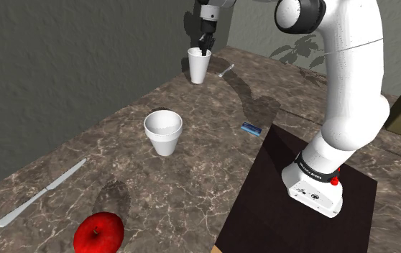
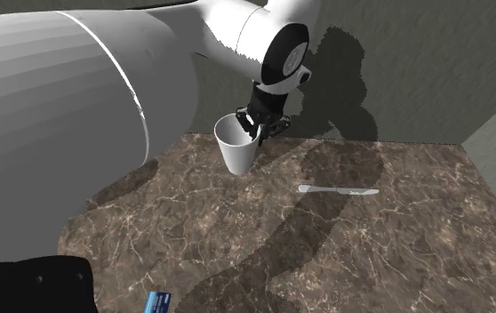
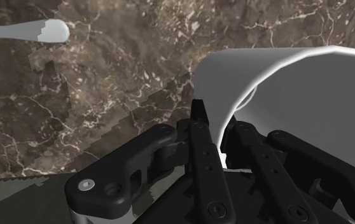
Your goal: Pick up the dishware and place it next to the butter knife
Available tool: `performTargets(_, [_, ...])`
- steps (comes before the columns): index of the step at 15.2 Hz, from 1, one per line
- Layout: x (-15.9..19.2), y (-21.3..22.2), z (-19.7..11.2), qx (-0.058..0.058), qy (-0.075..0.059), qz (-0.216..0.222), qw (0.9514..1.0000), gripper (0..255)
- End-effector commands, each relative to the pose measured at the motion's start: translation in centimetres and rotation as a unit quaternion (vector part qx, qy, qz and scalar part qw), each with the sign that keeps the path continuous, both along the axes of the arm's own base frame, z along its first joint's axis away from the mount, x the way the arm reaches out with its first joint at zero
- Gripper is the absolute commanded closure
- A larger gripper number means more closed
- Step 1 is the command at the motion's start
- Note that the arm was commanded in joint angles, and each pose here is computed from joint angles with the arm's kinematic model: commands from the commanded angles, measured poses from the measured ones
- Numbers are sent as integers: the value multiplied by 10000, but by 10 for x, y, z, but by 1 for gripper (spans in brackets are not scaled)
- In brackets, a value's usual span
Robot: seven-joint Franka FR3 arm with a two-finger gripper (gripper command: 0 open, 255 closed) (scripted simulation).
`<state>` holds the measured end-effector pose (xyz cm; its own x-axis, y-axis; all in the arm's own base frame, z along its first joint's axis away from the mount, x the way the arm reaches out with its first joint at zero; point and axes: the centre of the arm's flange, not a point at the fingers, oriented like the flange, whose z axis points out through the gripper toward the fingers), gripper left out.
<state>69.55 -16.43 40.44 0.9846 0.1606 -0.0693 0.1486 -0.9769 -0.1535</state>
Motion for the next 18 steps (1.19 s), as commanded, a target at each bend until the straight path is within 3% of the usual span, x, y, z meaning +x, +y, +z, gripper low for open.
performTargets(1, [1,1,11,0,0,0,10000,255])
performTargets(8, [1,1,44,0,0,0,10000,255])
performTargets(18, [-36,123,75,0,0,0,10000,255])
